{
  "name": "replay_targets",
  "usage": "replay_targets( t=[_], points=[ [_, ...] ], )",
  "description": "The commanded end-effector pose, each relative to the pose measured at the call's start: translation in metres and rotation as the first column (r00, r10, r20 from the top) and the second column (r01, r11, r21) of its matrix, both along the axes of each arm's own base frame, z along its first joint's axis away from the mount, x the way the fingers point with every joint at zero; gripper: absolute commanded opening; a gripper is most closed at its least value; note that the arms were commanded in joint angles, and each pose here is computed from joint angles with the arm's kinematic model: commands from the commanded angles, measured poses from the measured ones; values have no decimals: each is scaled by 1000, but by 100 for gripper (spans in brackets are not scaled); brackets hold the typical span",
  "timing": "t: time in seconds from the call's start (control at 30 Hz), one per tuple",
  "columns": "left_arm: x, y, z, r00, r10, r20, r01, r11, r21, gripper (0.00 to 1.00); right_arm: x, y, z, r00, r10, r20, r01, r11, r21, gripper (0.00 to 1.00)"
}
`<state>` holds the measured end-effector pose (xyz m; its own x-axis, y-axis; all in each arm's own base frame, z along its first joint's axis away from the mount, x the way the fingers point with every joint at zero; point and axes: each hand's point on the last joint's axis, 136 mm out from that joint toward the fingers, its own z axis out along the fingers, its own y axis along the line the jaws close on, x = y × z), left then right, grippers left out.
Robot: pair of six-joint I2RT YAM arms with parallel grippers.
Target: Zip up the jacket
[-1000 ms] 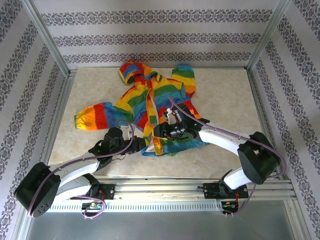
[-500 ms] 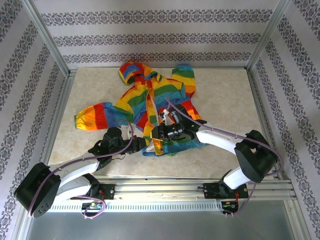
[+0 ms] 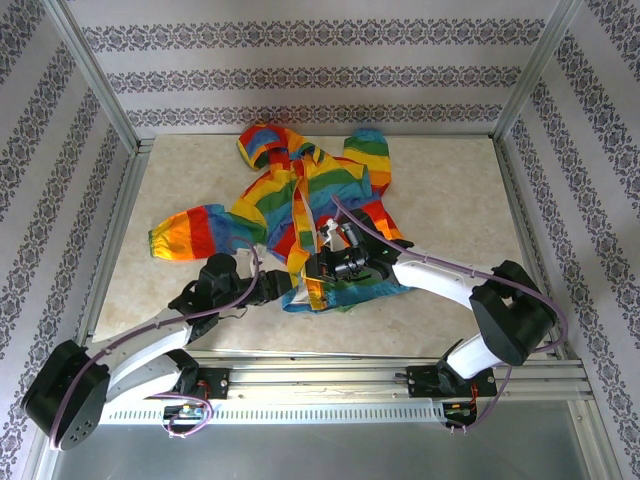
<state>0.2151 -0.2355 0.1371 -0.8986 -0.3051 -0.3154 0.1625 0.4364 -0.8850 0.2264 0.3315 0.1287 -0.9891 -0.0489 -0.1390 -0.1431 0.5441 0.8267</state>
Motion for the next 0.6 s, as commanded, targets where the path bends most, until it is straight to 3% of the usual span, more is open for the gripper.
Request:
replay_targets(
  t=[0.0, 0.57],
  points=[
    [4, 5, 13, 1000, 4, 31, -5, 1000, 12, 41, -2, 2, 12, 999, 6, 44, -6, 1000, 10, 0],
    [14, -6, 20, 1000, -18, 25, 20, 998, -63, 41, 2, 6, 13, 999, 3, 45, -3, 1000, 12, 0]
  ],
)
